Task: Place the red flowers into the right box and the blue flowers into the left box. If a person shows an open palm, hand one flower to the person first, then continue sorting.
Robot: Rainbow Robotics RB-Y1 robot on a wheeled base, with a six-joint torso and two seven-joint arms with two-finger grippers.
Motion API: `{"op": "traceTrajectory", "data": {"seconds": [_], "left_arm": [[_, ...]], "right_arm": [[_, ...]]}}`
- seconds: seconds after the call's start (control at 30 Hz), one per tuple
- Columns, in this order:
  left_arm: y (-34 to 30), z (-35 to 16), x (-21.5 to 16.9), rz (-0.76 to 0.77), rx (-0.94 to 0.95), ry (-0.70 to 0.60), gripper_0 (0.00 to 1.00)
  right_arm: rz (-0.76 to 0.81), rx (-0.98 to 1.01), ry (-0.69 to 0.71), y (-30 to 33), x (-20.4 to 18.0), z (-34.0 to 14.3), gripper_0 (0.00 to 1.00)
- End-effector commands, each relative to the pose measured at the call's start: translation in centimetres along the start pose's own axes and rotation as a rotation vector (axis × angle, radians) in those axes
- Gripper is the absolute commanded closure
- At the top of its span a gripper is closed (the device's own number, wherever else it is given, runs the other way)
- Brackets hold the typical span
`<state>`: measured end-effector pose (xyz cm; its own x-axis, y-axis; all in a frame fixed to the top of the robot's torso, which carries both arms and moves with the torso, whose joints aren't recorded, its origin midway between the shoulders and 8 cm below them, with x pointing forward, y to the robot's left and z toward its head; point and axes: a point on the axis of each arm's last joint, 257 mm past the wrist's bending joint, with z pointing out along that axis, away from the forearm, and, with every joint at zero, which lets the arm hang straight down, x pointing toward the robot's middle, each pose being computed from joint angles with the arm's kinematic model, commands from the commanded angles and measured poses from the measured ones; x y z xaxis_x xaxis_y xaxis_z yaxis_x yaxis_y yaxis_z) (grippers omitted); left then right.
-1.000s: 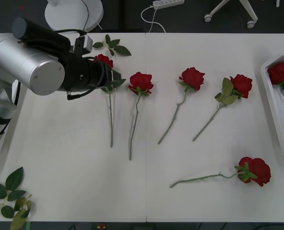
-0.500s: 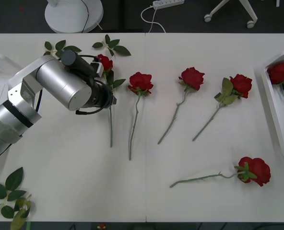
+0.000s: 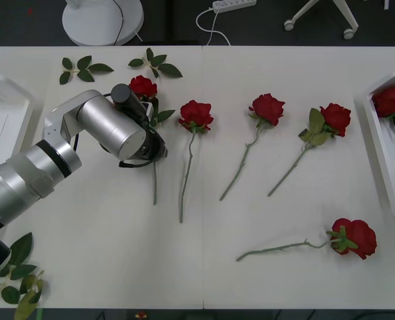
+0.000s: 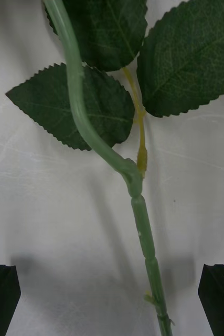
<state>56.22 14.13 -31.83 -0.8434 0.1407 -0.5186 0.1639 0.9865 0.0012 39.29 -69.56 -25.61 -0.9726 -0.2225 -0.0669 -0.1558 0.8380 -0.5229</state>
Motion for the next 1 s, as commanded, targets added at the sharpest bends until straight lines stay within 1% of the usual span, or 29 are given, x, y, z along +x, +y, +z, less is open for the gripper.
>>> {"op": "traceTrajectory", "data": {"seconds": [0.03, 0.07, 0.1, 0.13, 0.2, 0.23, 0.27, 0.3, 0.33, 0.5, 0.53, 0.57, 0.6, 0.63, 0.67, 0.7, 0.77, 0.83, 0.93, 1.0], "left_arm": [[-1.9, -0.4, -1.9, 0.121, 0.001, -0.032, 0.00], [-1.9, -0.3, -1.7, 0.126, -0.003, -0.027, 0.00], [-1.7, -0.1, -1.5, 0.131, -0.006, -0.023, 0.00], [-1.7, 0.0, -1.3, 0.139, -0.009, -0.018, 0.00], [-1.5, 0.2, -1.1, 0.160, -0.017, -0.014, 0.00], [-1.3, 0.4, -1.0, 0.169, -0.020, -0.011, 0.00], [-1.3, 0.5, -1.0, 0.168, -0.019, -0.010, 0.00], [-1.3, 0.5, -0.9, 0.168, -0.019, -0.010, 0.00], [-1.2, 0.6, -0.8, 0.165, -0.021, -0.006, 0.00], [-0.9, 0.9, -0.7, 0.168, -0.023, -0.003, 0.00], [-0.9, 1.0, -0.7, 0.170, -0.024, -0.004, 0.17], [-0.8, 1.0, -0.7, 0.171, -0.025, -0.003, 0.44], [-0.9, 1.0, -0.7, 0.171, -0.024, -0.002, 0.66], [-0.8, 1.0, -0.7, 0.171, -0.026, -0.002, 0.85], [-0.7, 1.0, -0.6, 0.170, -0.025, 0.000, 0.98], [-0.7, 1.0, -0.6, 0.172, -0.027, -0.001, 1.00], [-0.7, 1.1, -0.6, 0.175, -0.028, 0.000, 1.00], [-0.7, 1.1, -0.5, 0.176, -0.027, 0.000, 1.00], [-0.6, 1.1, -0.5, 0.179, -0.029, 0.001, 1.00], [-0.5, 1.1, -0.6, 0.183, -0.032, -0.001, 1.00]], "right_arm": [[-0.017, 0.011, 0.002, 0.0, 0.0, 0.5, 0.97], [-0.019, 0.011, 0.002, 0.0, 0.0, 0.5, 0.90], [-0.021, 0.012, 0.001, 0.0, 0.0, 0.5, 0.85], [-0.022, 0.015, -0.003, -0.2, -0.1, 0.4, 0.76], [-0.026, 0.017, -0.004, -0.2, -0.1, 0.4, 0.65], [-0.029, 0.014, -0.005, 0.0, -0.2, 0.4, 0.58], [-0.030, 0.015, -0.006, -0.1, -0.2, 0.4, 0.53], [-0.029, 0.014, -0.014, -0.1, -0.6, 0.2, 0.44], [-0.024, 0.012, -0.022, -0.2, -0.9, 0.0, 0.38], [0.049, -0.018, -0.070, -1.4, -2.5, -2.3, 0.18], [0.063, -0.029, -0.083, -1.7, -3.0, -3.2, 0.14], [0.072, -0.033, -0.095, -2.0, -3.5, -4.0, 0.12], [0.079, -0.042, -0.108, -2.3, -4.0, -4.8, 0.10], [0.089, -0.049, -0.119, -2.6, -4.3, -5.7, 0.08], [0.100, -0.061, -0.141, -2.9, -5.1, -7.0, 0.05], [0.108, -0.067, -0.158, -3.2, -5.5, -8.0, 0.03], [0.117, -0.095, -0.194, -3.1, -6.8, -10.3, 0.00], [0.119, -0.123, -0.214, -2.6, -7.6, -12.0, 0.00], [0.164, -0.218, -0.244, 0.2, -9.3, -14.9, 0.00], [0.228, -0.292, -0.247, 2.7, -10.3, -16.8, 0.00]]}}
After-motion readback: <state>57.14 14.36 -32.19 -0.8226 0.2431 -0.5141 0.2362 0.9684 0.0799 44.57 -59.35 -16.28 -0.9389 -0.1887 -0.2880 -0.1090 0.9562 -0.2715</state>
